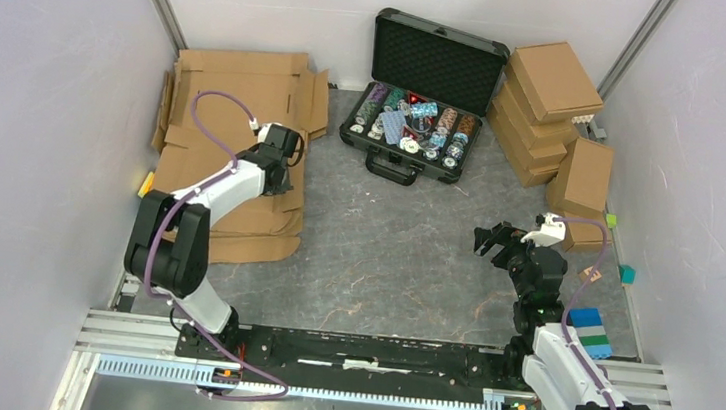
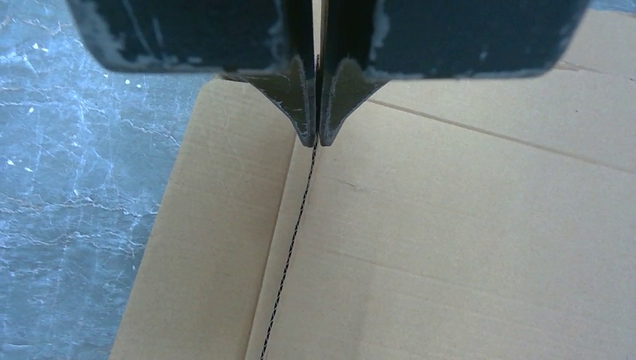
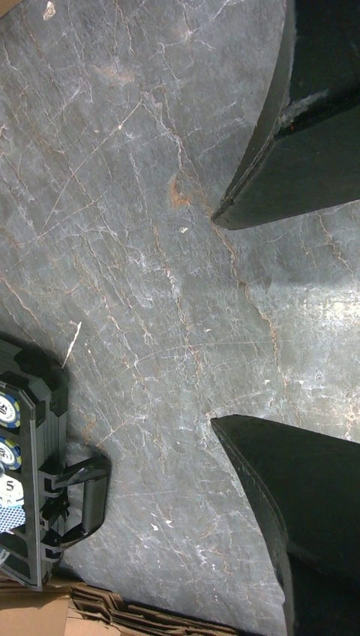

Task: Fold the paper box

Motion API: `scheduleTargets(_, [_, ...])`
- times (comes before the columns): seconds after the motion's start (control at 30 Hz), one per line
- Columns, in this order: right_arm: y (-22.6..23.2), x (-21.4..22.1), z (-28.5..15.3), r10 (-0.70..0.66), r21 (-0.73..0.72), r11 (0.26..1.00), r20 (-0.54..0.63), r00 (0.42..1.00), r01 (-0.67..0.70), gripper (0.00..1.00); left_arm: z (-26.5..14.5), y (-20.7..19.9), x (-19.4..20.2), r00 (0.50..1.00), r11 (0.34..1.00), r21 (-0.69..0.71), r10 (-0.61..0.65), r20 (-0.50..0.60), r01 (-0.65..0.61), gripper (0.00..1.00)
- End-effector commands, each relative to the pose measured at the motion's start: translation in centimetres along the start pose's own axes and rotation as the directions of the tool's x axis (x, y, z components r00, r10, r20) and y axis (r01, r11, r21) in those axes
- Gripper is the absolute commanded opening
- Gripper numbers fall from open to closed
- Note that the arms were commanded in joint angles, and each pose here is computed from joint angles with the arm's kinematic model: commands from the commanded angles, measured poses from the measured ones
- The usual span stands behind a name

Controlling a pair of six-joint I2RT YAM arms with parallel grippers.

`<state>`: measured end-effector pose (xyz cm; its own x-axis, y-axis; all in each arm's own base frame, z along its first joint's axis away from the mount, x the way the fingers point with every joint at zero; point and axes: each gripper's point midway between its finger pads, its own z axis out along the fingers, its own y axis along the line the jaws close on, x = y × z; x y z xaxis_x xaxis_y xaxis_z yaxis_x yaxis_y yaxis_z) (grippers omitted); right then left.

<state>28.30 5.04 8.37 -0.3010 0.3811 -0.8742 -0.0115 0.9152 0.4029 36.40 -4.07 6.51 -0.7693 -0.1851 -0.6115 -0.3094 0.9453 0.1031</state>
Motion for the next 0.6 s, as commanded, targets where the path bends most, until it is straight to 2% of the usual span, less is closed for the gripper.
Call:
scheduleTargets(0.0, [0.6, -1.1, 0.2, 0.009, -0.029, 1.000, 0.042, 0.999, -0.008, 0.98, -3.1, -0.8, -2.5, 0.996, 0.997, 0.063, -0.047, 0.072, 0.043, 0.02])
scheduleTargets(0.17, [0.6, -1.0, 0.2, 0.007, -0.030, 1.000, 0.041, 0.999, -0.006, 0.98, -7.6, -1.8, -3.7, 0.986, 0.984, 0.162, -0.099, 0.133, 0.077, 0.02])
scheduleTargets(0.3, [0.8, -1.0, 0.2, 0.008, -0.036, 0.999, 0.038, 0.999, -0.007, 0.98, -10.3, -3.0, -3.2, 0.982, 0.959, 0.262, -0.146, 0.117, 0.111, 0.03])
scheduleTargets(0.47, [1.1, -0.8, 0.3, 0.009, -0.056, 0.998, 0.028, 1.000, -0.008, 0.98, -13.8, -8.1, -0.6, 0.978, 0.862, 0.486, -0.197, 0.060, 0.144, 0.05])
scheduleTargets(0.57, [2.7, -0.9, 0.3, 0.000, -0.146, 0.989, 0.019, 1.000, 0.002, 0.98, -16.4, -12.0, 1.0, 0.980, 0.783, 0.605, -0.198, 0.023, 0.144, 0.07])
